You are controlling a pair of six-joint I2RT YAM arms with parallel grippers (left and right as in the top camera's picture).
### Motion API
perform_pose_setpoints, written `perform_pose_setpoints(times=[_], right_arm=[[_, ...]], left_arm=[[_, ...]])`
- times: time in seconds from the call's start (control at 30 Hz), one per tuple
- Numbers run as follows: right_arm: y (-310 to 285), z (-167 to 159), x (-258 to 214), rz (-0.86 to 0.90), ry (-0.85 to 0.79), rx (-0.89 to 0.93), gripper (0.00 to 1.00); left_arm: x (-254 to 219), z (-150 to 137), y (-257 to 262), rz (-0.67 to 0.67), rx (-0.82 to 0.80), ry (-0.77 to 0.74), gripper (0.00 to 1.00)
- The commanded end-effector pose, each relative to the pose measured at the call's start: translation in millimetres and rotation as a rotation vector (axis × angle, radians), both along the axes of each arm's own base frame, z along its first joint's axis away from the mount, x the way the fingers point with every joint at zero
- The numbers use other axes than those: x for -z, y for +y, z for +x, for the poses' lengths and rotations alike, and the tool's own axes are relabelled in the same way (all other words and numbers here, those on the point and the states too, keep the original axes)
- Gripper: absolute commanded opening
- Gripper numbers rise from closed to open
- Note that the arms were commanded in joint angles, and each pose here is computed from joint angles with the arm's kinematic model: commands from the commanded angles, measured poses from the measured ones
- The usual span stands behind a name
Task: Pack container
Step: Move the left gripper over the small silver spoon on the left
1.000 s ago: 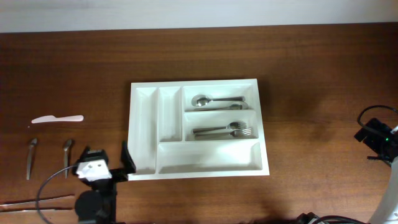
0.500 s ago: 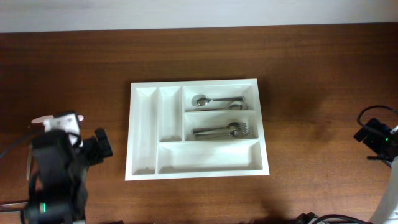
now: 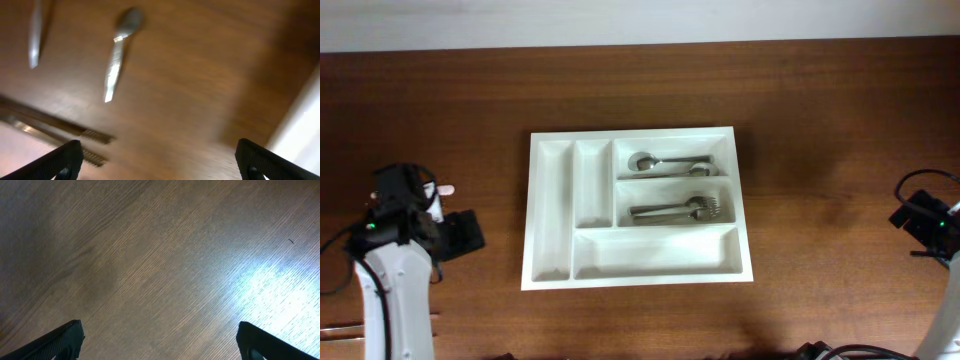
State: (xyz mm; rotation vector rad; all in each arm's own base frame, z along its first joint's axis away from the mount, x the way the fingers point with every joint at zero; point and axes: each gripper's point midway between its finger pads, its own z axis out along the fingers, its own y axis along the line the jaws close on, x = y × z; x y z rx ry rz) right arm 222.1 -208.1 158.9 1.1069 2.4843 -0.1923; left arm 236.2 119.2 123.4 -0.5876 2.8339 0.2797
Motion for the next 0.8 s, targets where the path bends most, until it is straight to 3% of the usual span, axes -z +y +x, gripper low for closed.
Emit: perform_pose_setpoints(times=[0.0, 0.07, 0.17, 0.37, 0.57, 0.77], right_arm=[[-1.2, 0.0, 0.4, 0.007, -0.007, 0.013, 0.99], [-1.2, 0.0, 0.4, 0.007, -0.007, 0.013, 0.99], [-1.2, 0.0, 0.4, 0.007, -0.007, 0.013, 0.99], [-1.2, 0.0, 0.4, 0.007, -0.007, 0.013, 0.99], [-1.2, 0.0, 0.4, 0.007, -0.007, 0.013, 0.99], [-1.2, 0.0, 0.4, 0.007, -0.007, 0.013, 0.99]], left_arm=[[-5.4, -13.9, 37.7, 0.142, -0.076, 0.077, 0.99], [-5.9, -16.6, 47.1, 0.174, -0.1, 0.089, 0.99], [-2.6, -8.4, 40.7, 0.112, -0.093, 0.045, 0.99], [6.9, 24.2, 11.1, -0.075, 0.175, -0.059, 0.99], [44.6, -2.8, 27.2, -0.238, 0.077, 0.054, 0.99], [51.7, -8.2, 53.7, -0.188, 0.032, 0.064, 0.99]])
